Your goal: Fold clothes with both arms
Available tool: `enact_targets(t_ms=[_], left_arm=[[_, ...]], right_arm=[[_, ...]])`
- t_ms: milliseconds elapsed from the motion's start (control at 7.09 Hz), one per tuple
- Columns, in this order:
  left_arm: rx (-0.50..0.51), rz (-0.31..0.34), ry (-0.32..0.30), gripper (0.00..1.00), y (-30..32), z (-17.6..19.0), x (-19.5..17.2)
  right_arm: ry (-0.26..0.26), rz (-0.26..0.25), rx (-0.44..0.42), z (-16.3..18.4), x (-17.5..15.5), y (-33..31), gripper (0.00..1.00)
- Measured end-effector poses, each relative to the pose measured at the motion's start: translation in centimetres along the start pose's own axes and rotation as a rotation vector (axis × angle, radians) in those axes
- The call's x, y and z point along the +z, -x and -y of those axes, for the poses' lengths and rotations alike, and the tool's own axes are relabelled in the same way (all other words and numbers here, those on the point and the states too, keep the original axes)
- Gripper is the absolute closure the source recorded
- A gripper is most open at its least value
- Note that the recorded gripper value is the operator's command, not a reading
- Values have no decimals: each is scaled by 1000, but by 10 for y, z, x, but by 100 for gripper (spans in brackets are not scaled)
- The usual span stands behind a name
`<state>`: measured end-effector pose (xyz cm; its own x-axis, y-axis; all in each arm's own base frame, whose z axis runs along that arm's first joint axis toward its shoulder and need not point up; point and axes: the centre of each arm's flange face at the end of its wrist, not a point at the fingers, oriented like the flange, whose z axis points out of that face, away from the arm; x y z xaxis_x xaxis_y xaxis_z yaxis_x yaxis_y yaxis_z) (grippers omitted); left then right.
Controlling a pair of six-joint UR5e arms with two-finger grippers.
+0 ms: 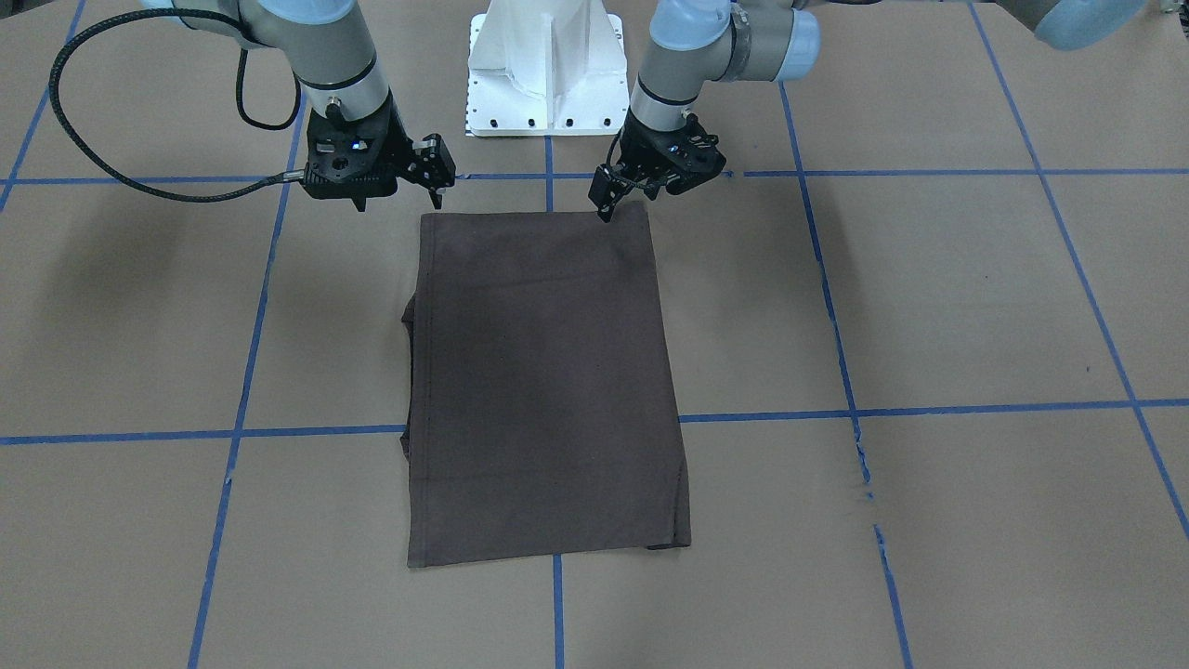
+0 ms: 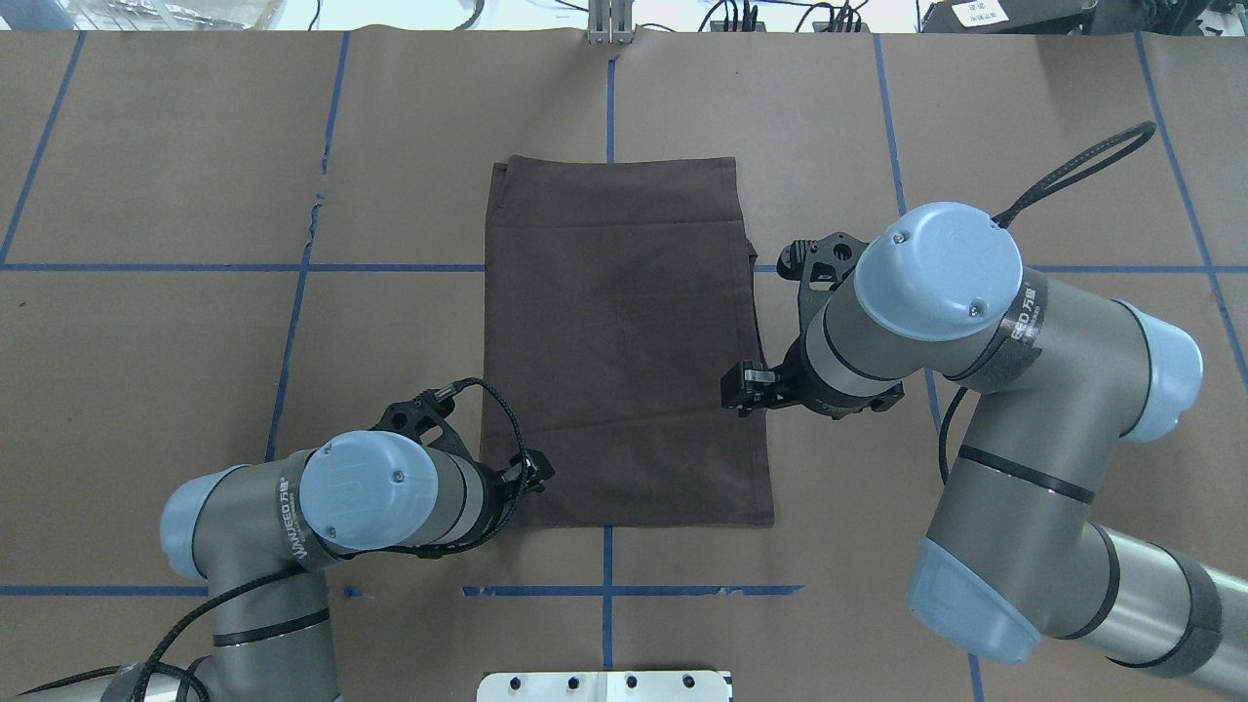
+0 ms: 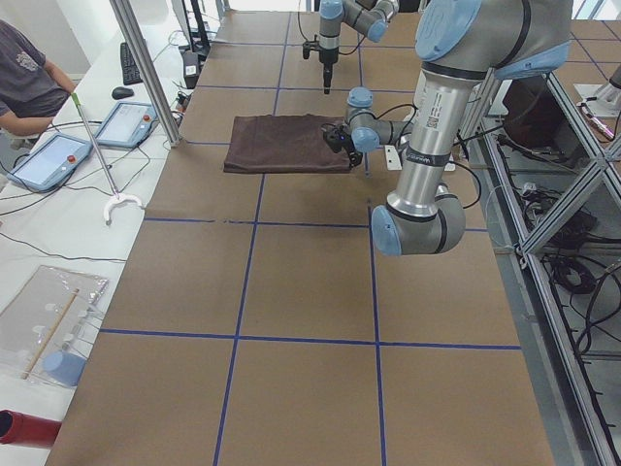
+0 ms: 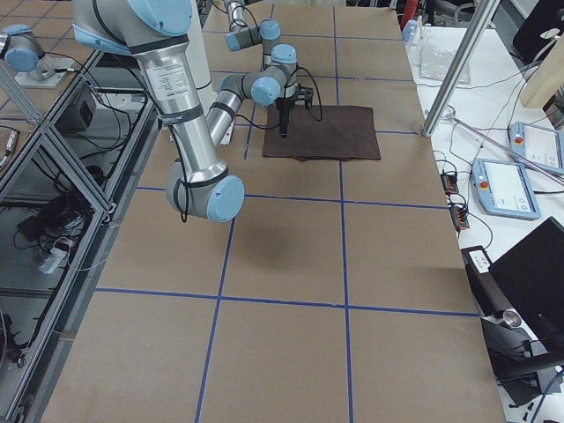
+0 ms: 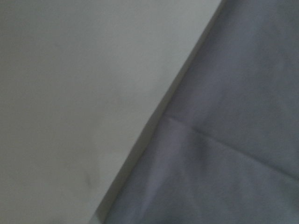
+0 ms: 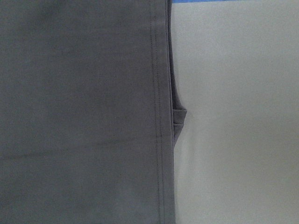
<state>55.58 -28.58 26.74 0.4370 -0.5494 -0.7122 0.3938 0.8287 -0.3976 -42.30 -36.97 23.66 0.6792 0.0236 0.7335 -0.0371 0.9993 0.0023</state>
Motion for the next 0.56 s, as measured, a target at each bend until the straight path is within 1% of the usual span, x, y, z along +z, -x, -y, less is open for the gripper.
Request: enact_targets(t_ms=[282,564], left_arm=[[0,7,-4,11,2,-2,3],[-1,15,-8,12,3,-2,5]], right_arm=[[-1,1,0,0,0,0,0],[-1,1,1,1,-1,-1,0]])
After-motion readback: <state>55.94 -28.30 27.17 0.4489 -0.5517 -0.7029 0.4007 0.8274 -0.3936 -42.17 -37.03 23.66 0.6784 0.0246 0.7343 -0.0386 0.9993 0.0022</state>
